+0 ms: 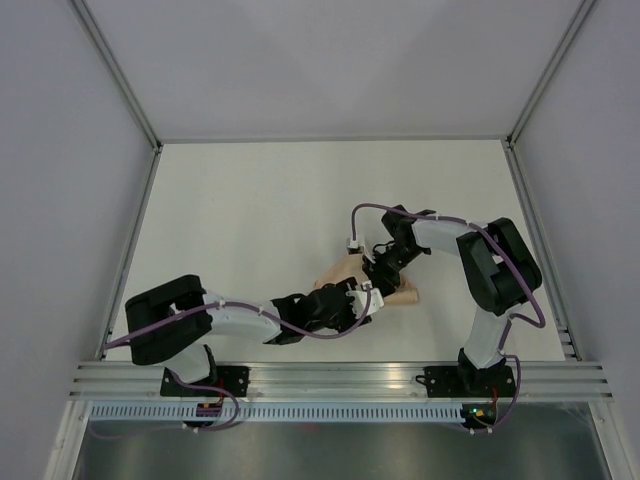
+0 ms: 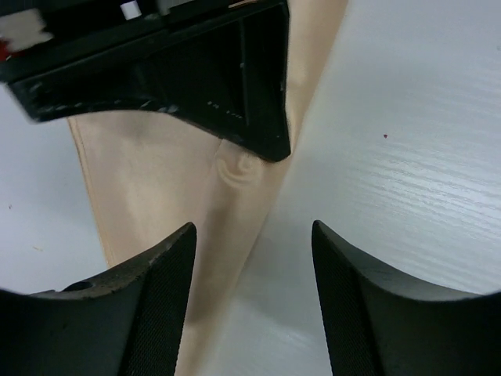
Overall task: Fold the napkin, place the utensils inside, and roll it up
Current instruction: Roll the napkin at the center of the board.
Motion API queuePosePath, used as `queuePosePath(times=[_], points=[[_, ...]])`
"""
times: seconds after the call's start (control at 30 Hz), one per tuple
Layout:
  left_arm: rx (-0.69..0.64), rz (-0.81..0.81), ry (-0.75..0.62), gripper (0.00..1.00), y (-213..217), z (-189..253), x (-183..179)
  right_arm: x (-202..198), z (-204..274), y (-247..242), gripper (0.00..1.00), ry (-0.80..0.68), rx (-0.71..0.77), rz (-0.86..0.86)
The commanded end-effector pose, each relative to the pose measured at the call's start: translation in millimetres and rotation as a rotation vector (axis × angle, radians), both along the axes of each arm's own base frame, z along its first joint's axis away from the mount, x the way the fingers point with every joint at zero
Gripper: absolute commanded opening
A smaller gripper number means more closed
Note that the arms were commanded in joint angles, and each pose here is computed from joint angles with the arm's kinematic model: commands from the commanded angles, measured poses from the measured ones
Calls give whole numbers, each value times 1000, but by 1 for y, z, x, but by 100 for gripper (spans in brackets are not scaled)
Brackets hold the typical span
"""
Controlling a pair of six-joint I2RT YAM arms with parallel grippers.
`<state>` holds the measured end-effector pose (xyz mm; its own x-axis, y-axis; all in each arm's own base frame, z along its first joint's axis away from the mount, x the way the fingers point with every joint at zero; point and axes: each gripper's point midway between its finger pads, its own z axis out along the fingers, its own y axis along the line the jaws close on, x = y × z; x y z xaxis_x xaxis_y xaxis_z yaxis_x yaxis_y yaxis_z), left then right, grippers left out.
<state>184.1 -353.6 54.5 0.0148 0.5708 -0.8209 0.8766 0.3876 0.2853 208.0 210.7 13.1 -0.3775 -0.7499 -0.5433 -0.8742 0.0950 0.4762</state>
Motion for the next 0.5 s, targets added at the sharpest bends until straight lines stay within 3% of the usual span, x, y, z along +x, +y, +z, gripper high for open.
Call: queuePosePath(times=[0.0, 0.47], points=[[59, -52, -152, 66, -21, 6, 8, -6, -32, -22, 1, 14, -112, 42], [252, -44, -201, 65, -17, -48, 22, -11, -40, -29, 0, 68, -124, 50]])
